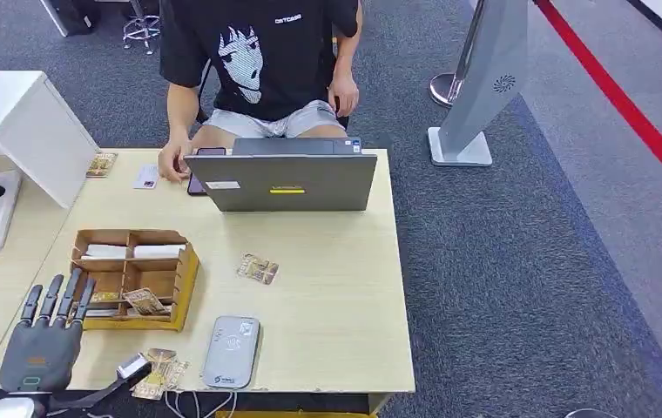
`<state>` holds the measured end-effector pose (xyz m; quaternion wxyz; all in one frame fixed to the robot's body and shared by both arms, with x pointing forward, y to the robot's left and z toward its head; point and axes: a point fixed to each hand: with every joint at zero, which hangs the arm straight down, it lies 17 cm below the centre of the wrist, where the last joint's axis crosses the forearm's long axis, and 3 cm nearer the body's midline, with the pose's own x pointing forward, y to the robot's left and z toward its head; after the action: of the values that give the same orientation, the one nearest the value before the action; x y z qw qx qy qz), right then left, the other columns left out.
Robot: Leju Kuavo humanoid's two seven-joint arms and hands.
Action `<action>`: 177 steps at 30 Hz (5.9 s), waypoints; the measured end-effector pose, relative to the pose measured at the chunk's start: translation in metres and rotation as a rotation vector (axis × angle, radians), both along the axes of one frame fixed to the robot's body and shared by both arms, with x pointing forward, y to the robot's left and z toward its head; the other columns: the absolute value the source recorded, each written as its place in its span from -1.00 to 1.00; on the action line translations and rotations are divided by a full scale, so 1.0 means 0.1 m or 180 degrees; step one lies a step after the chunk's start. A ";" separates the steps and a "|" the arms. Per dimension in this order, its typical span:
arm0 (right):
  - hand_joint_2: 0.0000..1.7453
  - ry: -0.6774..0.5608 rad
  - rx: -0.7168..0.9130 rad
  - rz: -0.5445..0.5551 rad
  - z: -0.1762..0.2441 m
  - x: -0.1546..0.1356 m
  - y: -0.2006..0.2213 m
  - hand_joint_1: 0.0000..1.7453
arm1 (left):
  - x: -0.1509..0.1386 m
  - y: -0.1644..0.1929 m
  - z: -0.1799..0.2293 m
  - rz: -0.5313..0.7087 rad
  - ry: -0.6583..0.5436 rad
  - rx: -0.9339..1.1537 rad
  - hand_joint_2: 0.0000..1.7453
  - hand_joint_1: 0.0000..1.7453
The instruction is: Pass the card to the sensor for recognition and then transmit it.
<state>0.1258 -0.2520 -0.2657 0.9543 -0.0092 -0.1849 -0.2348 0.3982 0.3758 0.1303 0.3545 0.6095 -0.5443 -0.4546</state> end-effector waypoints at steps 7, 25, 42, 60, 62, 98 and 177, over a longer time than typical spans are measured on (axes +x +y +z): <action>1.00 -0.0012 0.0006 0.0088 0.00 0.01 0.03 -1.00 | 0.17 0.22 0.17 0.0169 -0.0148 0.0042 1.00 -1.00; 1.00 -0.0033 0.0041 0.0150 0.01 0.03 0.09 -1.00 | 0.36 0.22 -0.32 0.0055 0.0221 0.0009 1.00 -1.00; 1.00 -0.0027 0.0047 0.0099 0.01 0.02 0.09 -1.00 | 0.37 -0.23 -0.12 -0.0227 0.0042 -0.0018 1.00 -1.00; 1.00 -0.0034 0.0059 0.0037 0.01 0.03 0.08 -1.00 | 0.33 -0.51 -0.05 -0.0415 0.0040 -0.0015 1.00 1.00; 1.00 -0.0034 0.0054 0.0048 0.01 0.03 0.08 -1.00 | 0.33 -0.49 -0.08 -0.0407 0.0075 -0.0004 1.00 1.00; 1.00 -0.0037 0.0041 0.0091 0.01 0.02 0.06 -1.00 | 0.44 -0.69 0.65 -0.0644 -0.0300 -0.0104 1.00 1.00; 1.00 0.1094 -0.0222 0.0581 -0.15 -0.68 0.10 0.66 | -1.85 1.02 -2.19 0.1192 -0.1220 -0.6480 1.00 1.00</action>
<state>0.0581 -0.2419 -0.2810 0.9882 -0.0653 -0.0273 -0.1357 0.2129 0.4777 -0.0892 0.6718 0.1602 -0.6133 0.3832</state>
